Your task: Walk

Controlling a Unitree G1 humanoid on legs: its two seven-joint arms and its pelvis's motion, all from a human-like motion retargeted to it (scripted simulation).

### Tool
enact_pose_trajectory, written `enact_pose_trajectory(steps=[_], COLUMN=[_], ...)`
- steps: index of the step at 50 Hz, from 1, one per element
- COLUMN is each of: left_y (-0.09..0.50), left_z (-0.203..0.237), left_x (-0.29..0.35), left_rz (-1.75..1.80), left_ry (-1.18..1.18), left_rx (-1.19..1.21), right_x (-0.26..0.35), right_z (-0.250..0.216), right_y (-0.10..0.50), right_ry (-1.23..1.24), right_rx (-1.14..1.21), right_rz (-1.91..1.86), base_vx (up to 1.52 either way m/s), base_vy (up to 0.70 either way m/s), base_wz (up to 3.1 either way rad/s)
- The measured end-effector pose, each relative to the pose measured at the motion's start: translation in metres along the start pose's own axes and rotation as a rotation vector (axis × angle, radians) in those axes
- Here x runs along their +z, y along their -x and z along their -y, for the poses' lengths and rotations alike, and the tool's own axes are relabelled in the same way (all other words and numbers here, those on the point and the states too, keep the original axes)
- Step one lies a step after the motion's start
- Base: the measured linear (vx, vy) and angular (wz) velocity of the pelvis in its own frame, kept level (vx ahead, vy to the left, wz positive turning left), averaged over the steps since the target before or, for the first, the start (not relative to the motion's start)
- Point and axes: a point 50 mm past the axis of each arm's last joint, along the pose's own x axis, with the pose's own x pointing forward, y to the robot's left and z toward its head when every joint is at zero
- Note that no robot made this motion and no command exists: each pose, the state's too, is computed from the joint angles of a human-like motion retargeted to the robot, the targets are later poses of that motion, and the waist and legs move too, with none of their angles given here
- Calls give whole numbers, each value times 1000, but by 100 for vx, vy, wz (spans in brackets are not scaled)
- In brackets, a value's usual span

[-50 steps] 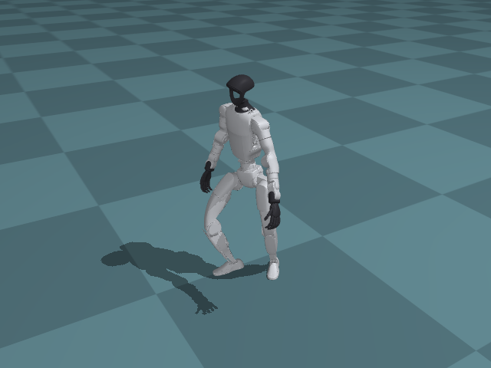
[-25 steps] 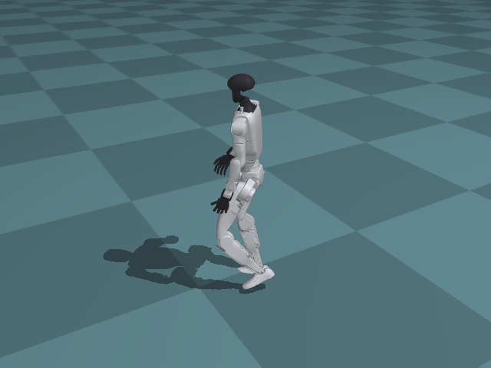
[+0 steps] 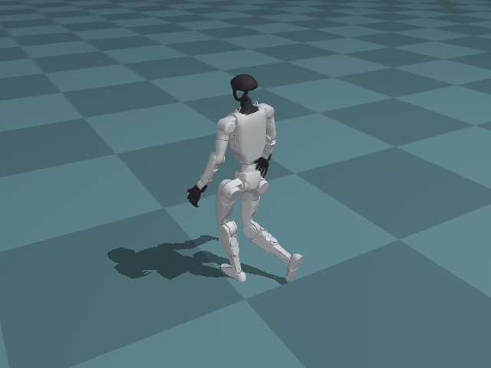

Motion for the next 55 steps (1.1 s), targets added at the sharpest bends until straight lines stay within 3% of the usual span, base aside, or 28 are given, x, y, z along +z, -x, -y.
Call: enact_pose_trajectory(steps=[11, 21, 29, 35, 43, 55], left_y=[-6, 1, 12, 7, -4, -1], left_z=[34, 80, 66, 40, 27, 50], left_x=[57, 10, -49, -34, 28, 1], left_rz=[187, 52, -167, -101, 97, -6], left_ry=[-52, -213, -203, -182, -139, -70], left_rx=[-76, -271, -269, -181, -71, -86], right_x=[42, 31, 1, 7, 67, 159], right_z=[5, -15, -23, -9, 28, 4], right_y=[-3, -5, -4, -3, -2, 6], right_ry=[3, 39, 76, 112, 128, 204], right_rx=[-26, 40, 83, 23, -149, -105], right_rz=[145, 100, -19, 7, 169, 456], base_vx=[50, 53, 66, 57, 55, 61], base_vy=[20, 1, -11, -13, -6, 10], base_wz=[-29, 16, 27, 6, 33, 26])
